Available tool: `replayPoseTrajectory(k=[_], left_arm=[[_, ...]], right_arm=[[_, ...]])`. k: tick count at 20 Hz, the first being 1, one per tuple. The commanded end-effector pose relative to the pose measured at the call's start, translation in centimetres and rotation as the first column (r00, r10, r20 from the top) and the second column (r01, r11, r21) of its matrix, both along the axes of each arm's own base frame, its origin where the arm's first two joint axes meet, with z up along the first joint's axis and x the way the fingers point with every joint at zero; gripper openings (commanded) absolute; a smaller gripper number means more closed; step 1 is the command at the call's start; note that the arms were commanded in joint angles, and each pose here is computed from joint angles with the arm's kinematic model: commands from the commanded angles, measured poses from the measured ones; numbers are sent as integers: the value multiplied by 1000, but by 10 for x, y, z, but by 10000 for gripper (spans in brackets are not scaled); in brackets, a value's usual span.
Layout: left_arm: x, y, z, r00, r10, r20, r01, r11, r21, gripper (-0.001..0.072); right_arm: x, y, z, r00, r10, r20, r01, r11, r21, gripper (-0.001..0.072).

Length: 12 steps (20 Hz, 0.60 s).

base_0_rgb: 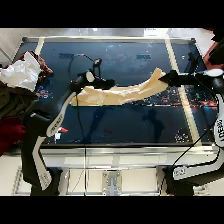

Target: Fold the shirts.

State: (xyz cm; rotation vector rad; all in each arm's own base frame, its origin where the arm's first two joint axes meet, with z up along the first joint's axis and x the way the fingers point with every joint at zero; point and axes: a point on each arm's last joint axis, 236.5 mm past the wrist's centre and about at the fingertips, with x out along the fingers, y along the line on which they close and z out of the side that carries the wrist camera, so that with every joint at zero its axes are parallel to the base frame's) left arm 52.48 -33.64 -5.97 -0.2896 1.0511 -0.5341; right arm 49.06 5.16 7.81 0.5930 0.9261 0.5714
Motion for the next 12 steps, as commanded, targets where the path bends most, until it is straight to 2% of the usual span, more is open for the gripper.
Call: replayPoseTrajectory(k=[1, 4, 7, 9, 12], left_arm=[[-30, -57, -33, 995, -99, -32, 99, 995, -2, 10], [-35, -67, -46, 993, -116, -37, 116, 993, 8, 10], [-14, -52, -24, 996, -90, -18, 90, 996, -3, 11], [13, -29, 23, 998, -60, 24, 61, 998, -32, 11], [61, 47, 136, 975, 32, 219, -17, 997, -69, 11]], right_arm=[[-2, 49, 54, 991, 96, 98, -90, 994, -57, 37], [4, 95, 85, 967, 160, 201, -143, 985, -94, 37], [7, 120, 98, 953, 180, 244, -151, 980, -133, 37], [4, 137, 107, 945, 198, 259, -168, 977, -131, 37], [4, 167, 127, 923, 210, 321, -180, 976, -123, 36]])
